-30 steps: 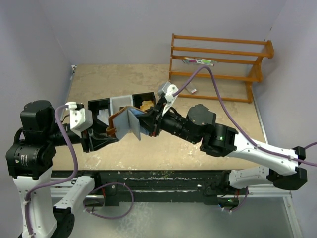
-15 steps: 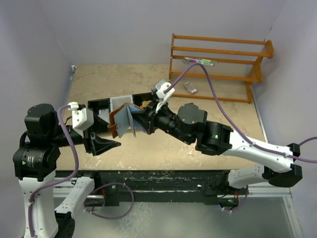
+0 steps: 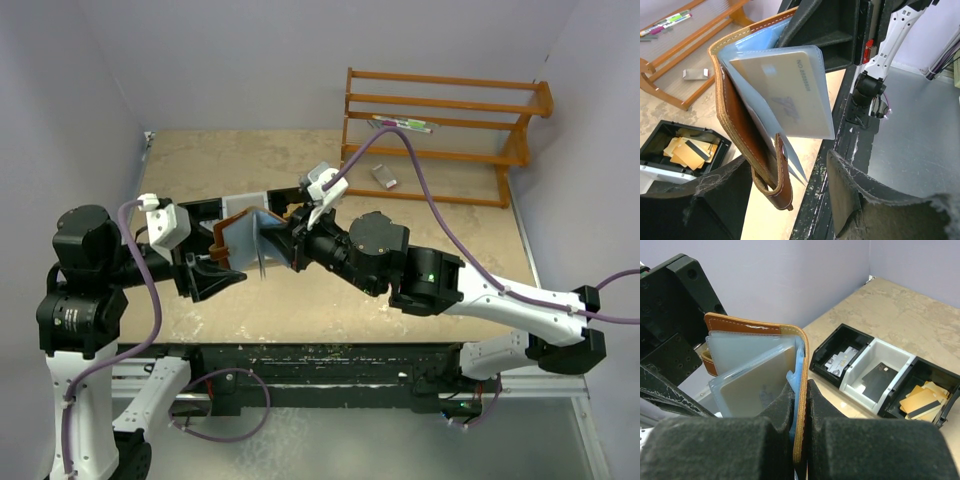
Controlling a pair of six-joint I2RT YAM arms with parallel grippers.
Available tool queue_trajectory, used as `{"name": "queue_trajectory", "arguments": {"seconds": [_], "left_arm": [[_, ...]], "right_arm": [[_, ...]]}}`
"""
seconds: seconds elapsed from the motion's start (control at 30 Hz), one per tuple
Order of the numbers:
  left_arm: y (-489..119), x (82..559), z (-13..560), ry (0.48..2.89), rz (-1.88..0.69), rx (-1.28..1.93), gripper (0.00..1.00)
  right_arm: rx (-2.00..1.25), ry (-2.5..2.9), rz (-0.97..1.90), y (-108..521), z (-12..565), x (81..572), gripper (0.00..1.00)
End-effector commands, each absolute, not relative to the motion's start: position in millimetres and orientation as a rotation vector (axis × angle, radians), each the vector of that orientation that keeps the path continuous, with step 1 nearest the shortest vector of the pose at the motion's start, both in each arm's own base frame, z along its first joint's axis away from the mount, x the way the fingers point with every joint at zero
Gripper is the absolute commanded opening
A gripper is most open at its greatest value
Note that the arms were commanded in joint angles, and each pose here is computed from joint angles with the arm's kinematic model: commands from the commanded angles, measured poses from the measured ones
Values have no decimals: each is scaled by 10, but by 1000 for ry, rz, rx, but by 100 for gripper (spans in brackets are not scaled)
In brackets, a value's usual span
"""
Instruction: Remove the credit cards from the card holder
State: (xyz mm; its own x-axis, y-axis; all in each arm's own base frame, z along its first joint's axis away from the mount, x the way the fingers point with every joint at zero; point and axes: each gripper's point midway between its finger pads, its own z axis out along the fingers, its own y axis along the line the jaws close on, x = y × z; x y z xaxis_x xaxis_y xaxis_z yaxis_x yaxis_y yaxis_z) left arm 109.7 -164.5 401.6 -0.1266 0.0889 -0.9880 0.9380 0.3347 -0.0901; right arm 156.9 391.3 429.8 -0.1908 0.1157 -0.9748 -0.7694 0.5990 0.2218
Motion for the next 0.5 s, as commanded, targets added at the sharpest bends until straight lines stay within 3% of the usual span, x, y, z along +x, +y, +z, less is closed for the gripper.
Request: {"name": "queue_trajectory", "arguments": {"seconds": [0.0, 0.1, 0.47], "left_arm": [[-1660, 1129, 4090, 1478, -977, 975, 62], [-1682, 1100, 4075, 1480, -1018, 982, 68], [-1708, 1139, 4075, 1470, -1054, 980, 69]], "right_arm": [[-457, 1488, 936, 3818, 4708, 1582, 0], [-451, 1485, 939, 3810, 4727, 1583, 0], [-405, 1499, 920, 3808, 4737, 1635, 0]]}}
